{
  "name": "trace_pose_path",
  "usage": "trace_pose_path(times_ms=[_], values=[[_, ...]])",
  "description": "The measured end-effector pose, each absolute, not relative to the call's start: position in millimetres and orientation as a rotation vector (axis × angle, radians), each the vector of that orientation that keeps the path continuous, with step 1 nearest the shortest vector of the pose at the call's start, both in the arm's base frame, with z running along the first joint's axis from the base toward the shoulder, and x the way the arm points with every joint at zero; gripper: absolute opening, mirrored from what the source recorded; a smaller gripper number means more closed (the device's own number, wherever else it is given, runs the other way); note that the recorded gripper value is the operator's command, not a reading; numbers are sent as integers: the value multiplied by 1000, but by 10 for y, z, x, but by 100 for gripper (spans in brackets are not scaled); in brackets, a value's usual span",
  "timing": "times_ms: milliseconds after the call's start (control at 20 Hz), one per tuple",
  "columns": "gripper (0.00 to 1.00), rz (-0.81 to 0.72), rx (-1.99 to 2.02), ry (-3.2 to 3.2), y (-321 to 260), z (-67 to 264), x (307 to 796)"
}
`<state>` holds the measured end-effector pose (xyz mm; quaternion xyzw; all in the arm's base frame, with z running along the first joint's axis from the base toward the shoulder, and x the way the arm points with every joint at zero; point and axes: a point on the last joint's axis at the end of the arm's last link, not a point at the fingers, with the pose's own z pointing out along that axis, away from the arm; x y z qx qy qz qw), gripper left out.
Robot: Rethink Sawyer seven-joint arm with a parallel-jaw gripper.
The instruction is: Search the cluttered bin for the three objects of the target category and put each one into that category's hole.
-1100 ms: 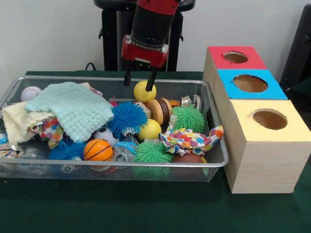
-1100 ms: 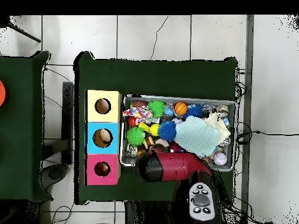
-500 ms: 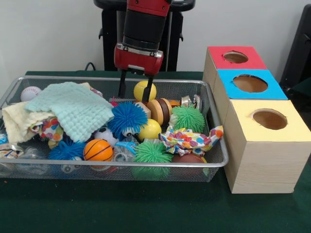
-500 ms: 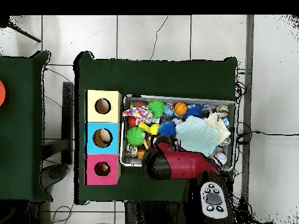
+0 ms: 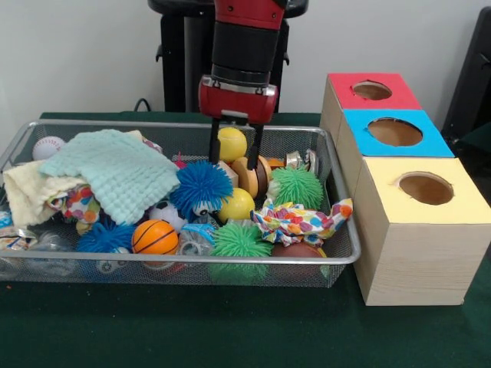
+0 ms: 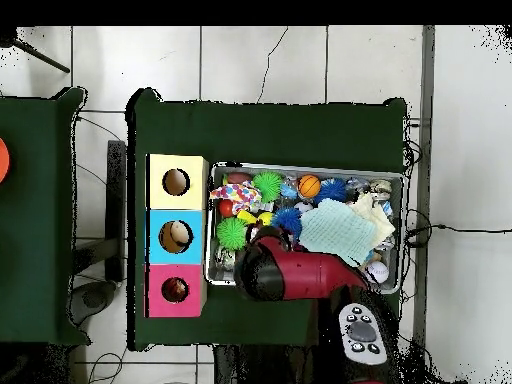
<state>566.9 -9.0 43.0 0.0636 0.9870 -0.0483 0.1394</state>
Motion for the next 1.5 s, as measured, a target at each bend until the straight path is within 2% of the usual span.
trace_pose_path(times_ms=[350, 900, 1200, 1500], values=[[100, 6, 233, 2823, 274, 217, 5823], [100, 125, 225, 2782, 701, -175, 5788], [100, 108, 212, 2686, 769, -215, 5840], [100, 1, 182, 2659, 815, -241, 5743]])
